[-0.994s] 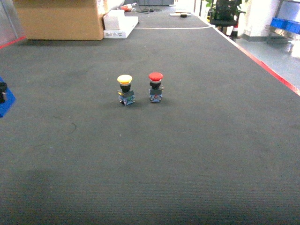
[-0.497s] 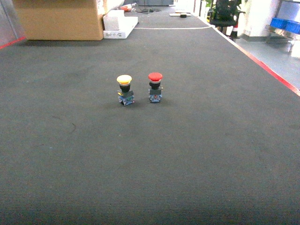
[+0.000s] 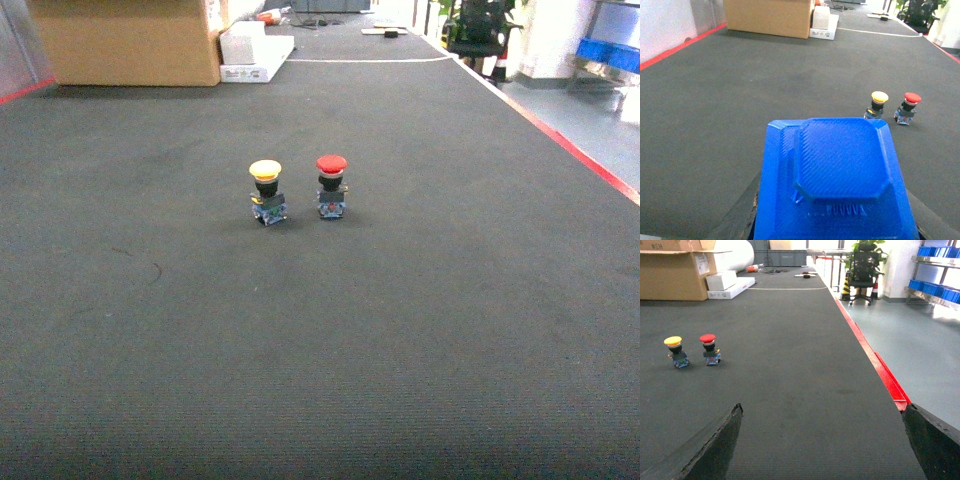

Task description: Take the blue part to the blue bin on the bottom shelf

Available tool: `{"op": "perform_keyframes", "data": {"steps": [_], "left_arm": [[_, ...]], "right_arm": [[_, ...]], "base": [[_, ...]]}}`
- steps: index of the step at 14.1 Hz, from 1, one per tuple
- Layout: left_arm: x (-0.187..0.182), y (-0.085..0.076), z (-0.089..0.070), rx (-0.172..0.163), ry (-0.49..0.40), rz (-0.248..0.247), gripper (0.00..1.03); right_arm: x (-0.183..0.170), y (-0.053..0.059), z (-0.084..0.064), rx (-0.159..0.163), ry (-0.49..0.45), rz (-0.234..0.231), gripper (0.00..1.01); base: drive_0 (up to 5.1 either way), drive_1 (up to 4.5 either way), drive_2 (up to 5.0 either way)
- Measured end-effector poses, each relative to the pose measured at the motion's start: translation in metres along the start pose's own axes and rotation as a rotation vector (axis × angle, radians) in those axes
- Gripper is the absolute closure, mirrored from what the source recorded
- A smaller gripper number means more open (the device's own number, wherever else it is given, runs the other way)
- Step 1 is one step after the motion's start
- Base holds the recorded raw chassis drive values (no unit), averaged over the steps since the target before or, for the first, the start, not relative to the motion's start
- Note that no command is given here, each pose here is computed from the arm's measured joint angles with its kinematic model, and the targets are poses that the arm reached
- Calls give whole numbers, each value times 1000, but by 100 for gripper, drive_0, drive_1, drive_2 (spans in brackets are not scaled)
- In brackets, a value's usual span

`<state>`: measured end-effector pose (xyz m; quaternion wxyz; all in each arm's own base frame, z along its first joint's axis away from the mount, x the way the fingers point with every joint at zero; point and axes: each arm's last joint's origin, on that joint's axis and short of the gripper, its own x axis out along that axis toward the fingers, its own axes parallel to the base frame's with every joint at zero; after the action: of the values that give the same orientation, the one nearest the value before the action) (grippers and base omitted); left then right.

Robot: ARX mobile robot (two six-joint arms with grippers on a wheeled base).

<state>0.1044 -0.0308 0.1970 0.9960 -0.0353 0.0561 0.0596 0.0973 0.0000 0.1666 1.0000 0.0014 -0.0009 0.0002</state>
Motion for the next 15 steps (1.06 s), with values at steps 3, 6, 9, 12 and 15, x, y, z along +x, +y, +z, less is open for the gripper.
{"op": "perform_keyframes", "data": {"steps": [3, 6, 9, 12, 15], "left_arm": [[0, 0, 0, 1, 3, 1, 60], [0, 0, 0, -3, -2, 2, 60], [0, 0, 0, -3, 0, 1, 60], [0, 0, 0, -2, 0, 0, 60], [0, 0, 0, -2, 0, 0, 60]], "right_arm": [[0, 0, 0, 0, 2, 0, 3], [0, 0, 0, 0, 0, 1, 3], [0, 0, 0, 0, 1, 0, 3], [0, 0, 0, 0, 0, 0, 3], [0, 0, 0, 0, 0, 0, 3]], "base": [[4, -284, 292], [6, -425, 438], [6, -425, 438], [-107, -251, 37], [-164, -164, -164]]}}
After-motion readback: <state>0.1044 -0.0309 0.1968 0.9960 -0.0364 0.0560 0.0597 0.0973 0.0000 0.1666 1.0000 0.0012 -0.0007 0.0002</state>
